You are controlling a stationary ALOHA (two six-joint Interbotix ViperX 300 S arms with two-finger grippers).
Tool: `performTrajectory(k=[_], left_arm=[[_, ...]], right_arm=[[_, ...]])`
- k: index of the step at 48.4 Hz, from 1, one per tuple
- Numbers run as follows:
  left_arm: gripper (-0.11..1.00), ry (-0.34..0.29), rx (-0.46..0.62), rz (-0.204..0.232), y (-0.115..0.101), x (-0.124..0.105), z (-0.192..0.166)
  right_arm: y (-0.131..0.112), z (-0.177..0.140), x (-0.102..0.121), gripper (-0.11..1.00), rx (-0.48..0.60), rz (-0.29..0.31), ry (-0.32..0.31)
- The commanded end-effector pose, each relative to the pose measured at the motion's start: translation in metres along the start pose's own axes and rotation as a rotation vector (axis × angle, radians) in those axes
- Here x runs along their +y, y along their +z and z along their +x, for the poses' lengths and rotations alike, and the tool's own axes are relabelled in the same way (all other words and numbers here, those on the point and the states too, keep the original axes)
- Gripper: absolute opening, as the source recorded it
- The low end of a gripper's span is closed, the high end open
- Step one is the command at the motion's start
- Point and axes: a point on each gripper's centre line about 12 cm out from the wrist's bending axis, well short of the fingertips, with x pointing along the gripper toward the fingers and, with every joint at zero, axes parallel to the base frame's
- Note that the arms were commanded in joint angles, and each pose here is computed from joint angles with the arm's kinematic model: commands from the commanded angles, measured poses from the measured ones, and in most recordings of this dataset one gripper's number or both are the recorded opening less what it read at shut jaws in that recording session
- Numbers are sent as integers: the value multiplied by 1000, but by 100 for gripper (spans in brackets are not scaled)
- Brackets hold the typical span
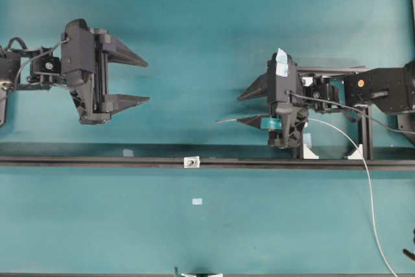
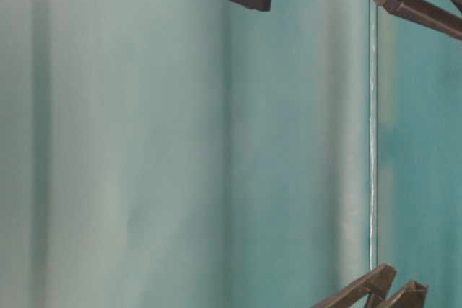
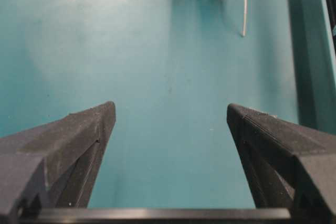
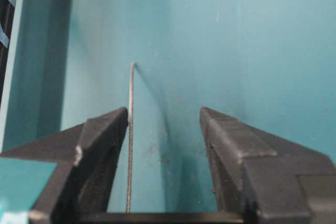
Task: Insert the wire through the hole in the metal fitting marked with a red label. (retake)
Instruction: 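Close the right gripper on the grey wire tip and lift it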
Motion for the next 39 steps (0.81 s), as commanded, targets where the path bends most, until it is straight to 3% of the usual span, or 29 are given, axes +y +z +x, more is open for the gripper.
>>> performTrajectory(k=[1, 21, 39], left_arm=[[78, 5, -31, -2, 9, 1, 1], [78, 4, -31, -2, 9, 1, 1], [78, 4, -29, -4, 8, 1, 1]], right_arm=[[9, 0, 4, 60, -30, -3, 11], [9, 0, 4, 4, -30, -5, 11], [10, 0, 4, 3, -32, -5, 12]])
